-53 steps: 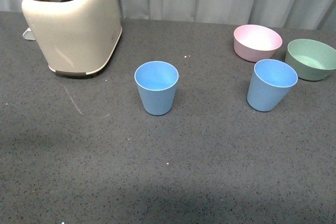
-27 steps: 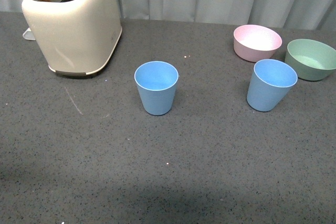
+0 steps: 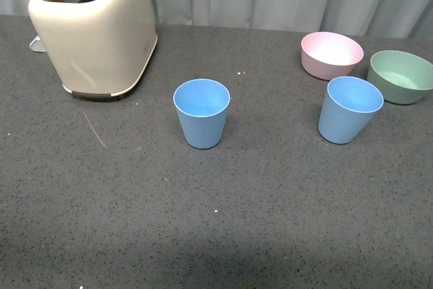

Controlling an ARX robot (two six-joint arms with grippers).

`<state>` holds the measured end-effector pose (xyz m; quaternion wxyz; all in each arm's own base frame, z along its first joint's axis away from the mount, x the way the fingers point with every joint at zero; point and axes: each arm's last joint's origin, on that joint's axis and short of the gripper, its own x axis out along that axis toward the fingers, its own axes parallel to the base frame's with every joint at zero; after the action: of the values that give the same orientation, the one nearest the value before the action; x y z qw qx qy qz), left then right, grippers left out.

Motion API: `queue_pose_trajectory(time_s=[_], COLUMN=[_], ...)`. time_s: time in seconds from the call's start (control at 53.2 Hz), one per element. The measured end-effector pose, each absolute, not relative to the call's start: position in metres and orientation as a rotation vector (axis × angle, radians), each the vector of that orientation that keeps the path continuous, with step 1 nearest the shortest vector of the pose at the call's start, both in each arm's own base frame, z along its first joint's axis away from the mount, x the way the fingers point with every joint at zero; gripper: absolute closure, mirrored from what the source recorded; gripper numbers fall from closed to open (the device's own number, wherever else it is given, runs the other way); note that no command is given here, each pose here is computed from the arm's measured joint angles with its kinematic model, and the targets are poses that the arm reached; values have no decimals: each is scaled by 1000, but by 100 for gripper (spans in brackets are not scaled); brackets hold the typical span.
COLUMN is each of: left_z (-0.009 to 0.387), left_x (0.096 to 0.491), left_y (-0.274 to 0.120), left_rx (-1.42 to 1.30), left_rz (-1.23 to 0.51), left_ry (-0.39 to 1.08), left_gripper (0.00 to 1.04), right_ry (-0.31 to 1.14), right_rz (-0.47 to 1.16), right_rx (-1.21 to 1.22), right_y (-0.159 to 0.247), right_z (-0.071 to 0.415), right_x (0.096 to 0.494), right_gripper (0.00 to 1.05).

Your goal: Stack blue cups with both arms

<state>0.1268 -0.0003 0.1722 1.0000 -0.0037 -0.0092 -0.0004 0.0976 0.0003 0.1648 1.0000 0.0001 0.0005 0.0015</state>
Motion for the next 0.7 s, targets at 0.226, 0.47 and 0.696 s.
queue_pose_trajectory(time_s=[0.226,0.47,0.696], left_z=[173,173,173], left_x=[119,113,108], left_y=[0,0,0], left_rx=[-7,-7,-7], left_rz=[-1,-1,-1], left_ry=[-22,-23,-22], left_gripper=[101,101,101], right_ry=[1,1,1], right_rz=[3,3,3], right_rx=[0,0,0], right_y=[0,0,0], right_z=[165,165,165], right_x=[98,98,98], right_gripper=[10,10,10])
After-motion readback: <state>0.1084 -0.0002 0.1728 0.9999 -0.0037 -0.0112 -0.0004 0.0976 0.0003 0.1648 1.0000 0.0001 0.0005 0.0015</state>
